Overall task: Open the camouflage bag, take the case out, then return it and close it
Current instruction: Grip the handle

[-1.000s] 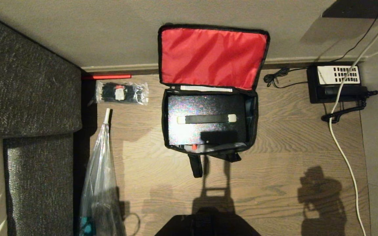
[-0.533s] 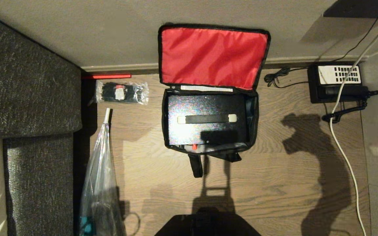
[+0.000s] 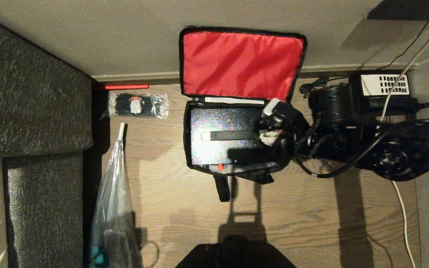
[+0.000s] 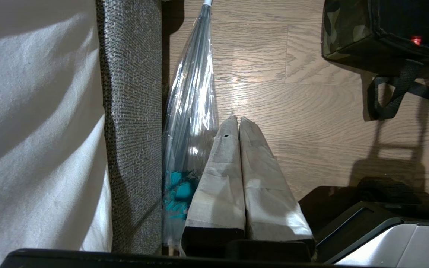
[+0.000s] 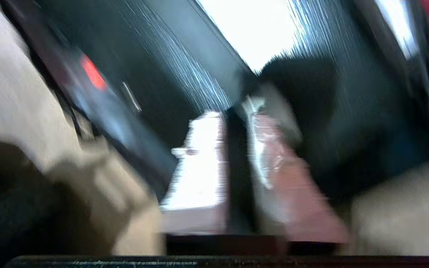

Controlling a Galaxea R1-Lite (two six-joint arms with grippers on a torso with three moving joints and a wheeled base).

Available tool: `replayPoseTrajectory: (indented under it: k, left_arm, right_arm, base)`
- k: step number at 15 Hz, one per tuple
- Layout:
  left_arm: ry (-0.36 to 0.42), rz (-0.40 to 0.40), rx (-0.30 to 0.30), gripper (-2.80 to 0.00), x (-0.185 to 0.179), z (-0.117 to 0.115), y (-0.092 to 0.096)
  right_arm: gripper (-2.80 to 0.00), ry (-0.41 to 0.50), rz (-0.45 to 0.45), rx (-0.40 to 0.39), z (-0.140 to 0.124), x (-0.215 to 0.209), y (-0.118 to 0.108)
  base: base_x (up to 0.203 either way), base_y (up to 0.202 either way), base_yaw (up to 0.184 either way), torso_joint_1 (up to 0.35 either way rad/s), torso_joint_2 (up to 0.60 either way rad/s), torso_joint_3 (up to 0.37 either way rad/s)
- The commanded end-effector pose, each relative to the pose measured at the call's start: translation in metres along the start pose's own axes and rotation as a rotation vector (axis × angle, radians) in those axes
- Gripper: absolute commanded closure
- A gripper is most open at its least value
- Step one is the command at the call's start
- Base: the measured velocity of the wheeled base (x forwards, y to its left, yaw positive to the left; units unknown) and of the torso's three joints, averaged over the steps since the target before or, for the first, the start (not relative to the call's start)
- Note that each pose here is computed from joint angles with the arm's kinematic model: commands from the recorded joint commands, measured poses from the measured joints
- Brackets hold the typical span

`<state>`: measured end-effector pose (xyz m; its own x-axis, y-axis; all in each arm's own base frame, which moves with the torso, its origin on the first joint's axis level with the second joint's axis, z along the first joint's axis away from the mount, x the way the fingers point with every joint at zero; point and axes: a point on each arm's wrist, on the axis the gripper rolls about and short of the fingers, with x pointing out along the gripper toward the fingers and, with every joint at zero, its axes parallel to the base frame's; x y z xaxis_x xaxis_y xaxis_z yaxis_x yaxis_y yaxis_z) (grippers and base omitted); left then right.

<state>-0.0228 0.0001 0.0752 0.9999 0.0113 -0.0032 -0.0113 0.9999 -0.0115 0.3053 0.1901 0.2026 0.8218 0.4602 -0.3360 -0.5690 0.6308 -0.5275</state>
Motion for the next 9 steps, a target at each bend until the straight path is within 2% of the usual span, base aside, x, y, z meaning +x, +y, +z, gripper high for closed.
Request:
replayPoseTrajectory:
  k: [1,3,5,9]
  left_arm:
    - [0.003,0.001,-0.001,0.0,0.0,-0.001,0.0]
    - [0.003,0.001,-0.001,0.0,0.0,-0.001,0.0]
    - [0.003,0.001,-0.001,0.0,0.0,-0.001,0.0]
    - [0.003,0.001,-0.001,0.0,0.0,-0.001,0.0]
  right_arm:
    - [-2.8,-0.008,0.044,-0.056,0.0,0.026,0.025]
    - [-2.8,0.009,0.008,-0.101,0.014,0.019,0.03]
    - [-2.8,0.042,-0.051,-0.134,0.016,0.018,0.036]
    - [-2.8,0.022,-0.159,-0.169,0.02,0.015,0.044]
  base:
    - [0.0,0.0,0.0,0.0,0.0,0.0]
    - [0.0,0.0,0.0,0.0,0.0,0.0]
    - [0.0,0.0,0.0,0.0,0.0,0.0]
    - [0.0,0.0,0.0,0.0,0.0,0.0]
